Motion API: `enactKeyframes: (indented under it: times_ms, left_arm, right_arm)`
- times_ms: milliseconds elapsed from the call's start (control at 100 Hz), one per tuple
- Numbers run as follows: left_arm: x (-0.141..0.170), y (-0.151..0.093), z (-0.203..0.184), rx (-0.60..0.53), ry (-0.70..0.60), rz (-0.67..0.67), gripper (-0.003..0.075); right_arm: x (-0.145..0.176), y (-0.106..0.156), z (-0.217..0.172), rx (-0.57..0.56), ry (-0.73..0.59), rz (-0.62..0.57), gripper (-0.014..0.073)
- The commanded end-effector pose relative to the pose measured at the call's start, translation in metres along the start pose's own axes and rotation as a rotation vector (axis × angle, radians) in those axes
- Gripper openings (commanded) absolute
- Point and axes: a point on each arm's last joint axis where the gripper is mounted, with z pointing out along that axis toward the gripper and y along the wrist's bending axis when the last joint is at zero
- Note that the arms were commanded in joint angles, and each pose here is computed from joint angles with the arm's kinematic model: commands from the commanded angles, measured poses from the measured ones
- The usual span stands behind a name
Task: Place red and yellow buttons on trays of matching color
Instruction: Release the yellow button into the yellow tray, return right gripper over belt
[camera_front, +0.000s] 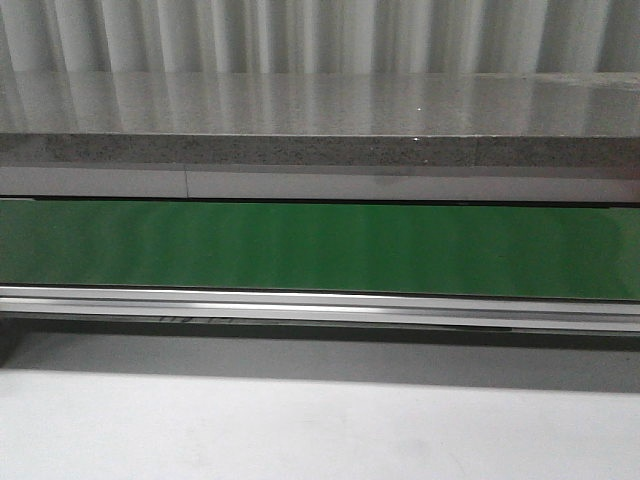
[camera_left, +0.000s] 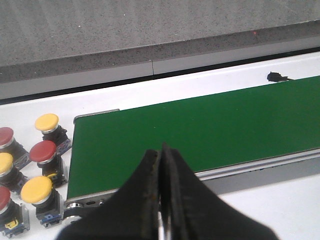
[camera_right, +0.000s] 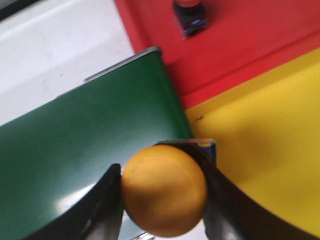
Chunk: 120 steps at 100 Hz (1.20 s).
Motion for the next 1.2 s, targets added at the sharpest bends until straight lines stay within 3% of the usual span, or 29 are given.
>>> enactKeyframes:
  times_ms: [0, 250, 590, 670, 820, 890, 1190]
  left_arm:
    - [-0.014, 0.001, -0.003, -0.003, -0.095, -0.008, -0.0020]
    - [-0.014, 0.001, -0.003, -0.003, -0.095, -0.008, -0.0020]
    - [-0.014, 0.001, -0.003, -0.003, -0.095, -0.008, -0.0020]
    - [-0.014, 0.001, -0.003, -0.003, -0.095, -0.008, -0.0020]
    - [-0.014, 0.001, -0.003, -0.003, -0.095, -0.008, -0.0020]
    - [-0.014, 0.001, -0.003, -0.003, -0.095, -0.008, -0.0020]
    - [-0.014, 0.001, -0.003, -0.003, -0.095, -0.008, -0.0020]
  right_arm:
    - [-0.013, -0.015, -0.007, 0.034, -0.133, 0.071, 0.0120]
    - [-0.010, -0.036, 0.023, 0.084, -0.168, 0.165, 0.0120]
    - [-0.003, -0.045, 0.073, 0.101, -0.041, 0.202, 0.0131]
    - [-0.001, -0.046, 0.079, 0.104, -0.020, 0.204, 0.0193]
    - [0.000, -0.047, 0.082, 0.105, -0.012, 0.207, 0.0468]
    - [0.000, -0.047, 0.081, 0.104, -0.015, 0.207, 0.0545]
    - [-0.004, -0.041, 0.055, 0.090, -0.070, 0.197, 0.0533]
